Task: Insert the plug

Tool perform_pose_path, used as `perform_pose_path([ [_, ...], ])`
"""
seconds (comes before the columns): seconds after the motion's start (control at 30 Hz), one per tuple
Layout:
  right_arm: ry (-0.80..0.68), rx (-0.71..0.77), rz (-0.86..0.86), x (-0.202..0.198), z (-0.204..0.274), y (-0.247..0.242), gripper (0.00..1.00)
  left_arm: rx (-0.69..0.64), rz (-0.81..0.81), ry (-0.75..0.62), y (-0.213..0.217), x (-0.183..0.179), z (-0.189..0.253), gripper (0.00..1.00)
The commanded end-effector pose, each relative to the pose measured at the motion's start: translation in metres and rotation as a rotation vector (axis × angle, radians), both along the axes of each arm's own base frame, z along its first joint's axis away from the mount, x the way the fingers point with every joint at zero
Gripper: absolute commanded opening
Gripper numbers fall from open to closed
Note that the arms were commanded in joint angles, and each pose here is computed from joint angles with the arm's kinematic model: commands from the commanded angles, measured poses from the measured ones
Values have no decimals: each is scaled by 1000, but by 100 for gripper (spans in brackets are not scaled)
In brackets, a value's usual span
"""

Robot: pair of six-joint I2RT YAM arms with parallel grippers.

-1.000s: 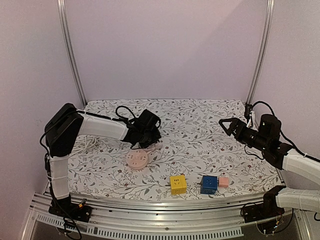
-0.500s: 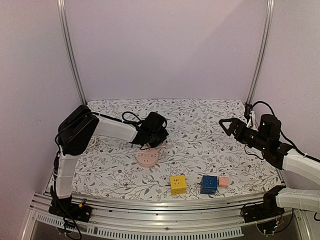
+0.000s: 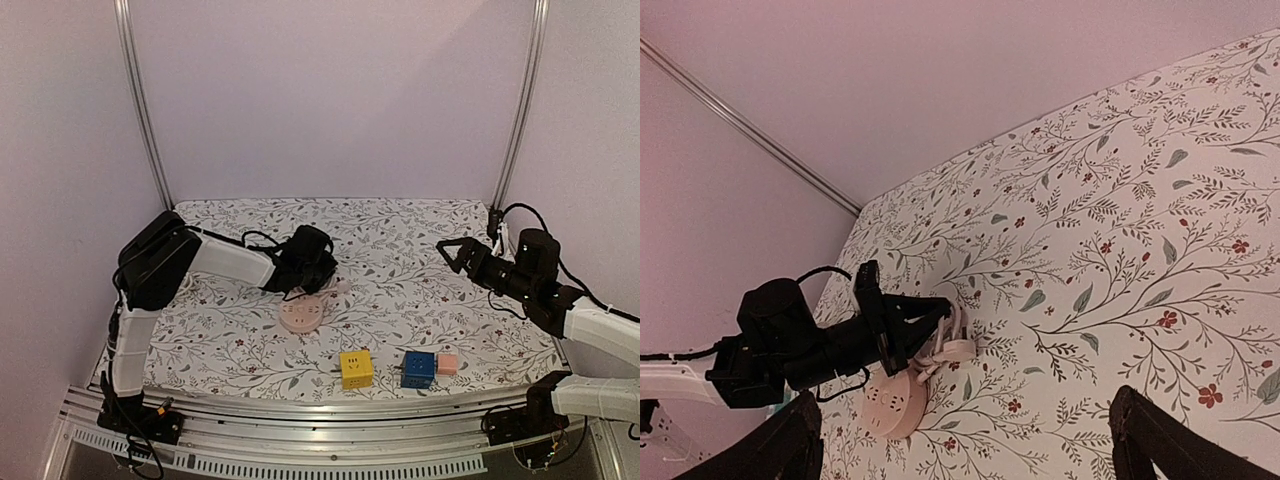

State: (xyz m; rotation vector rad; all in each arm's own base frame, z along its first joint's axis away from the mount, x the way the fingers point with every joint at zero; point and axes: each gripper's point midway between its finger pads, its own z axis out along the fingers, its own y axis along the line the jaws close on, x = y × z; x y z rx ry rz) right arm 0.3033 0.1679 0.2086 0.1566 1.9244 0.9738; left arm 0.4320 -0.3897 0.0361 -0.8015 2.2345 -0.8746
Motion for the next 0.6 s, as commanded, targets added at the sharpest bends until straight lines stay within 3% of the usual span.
perform_pose_path([
  [0.0,8,-22,-1,3,-2,2,99,-18,58,-13,16,3,8,8],
  [0.17,14,-25,2,4,-4,2,99,-27,53,-31,19,3,11,28],
  [0.23,14,-26,4,4,-4,3,99,-38,51,-46,20,3,15,51],
  [0.33,13,-27,6,4,-4,3,99,-36,50,-74,22,3,24,72],
  [0.43,14,-27,5,4,-4,3,99,-27,37,-110,24,2,38,82],
  [0.57,15,-28,8,4,-5,3,99,10,-5,-163,25,1,60,86],
])
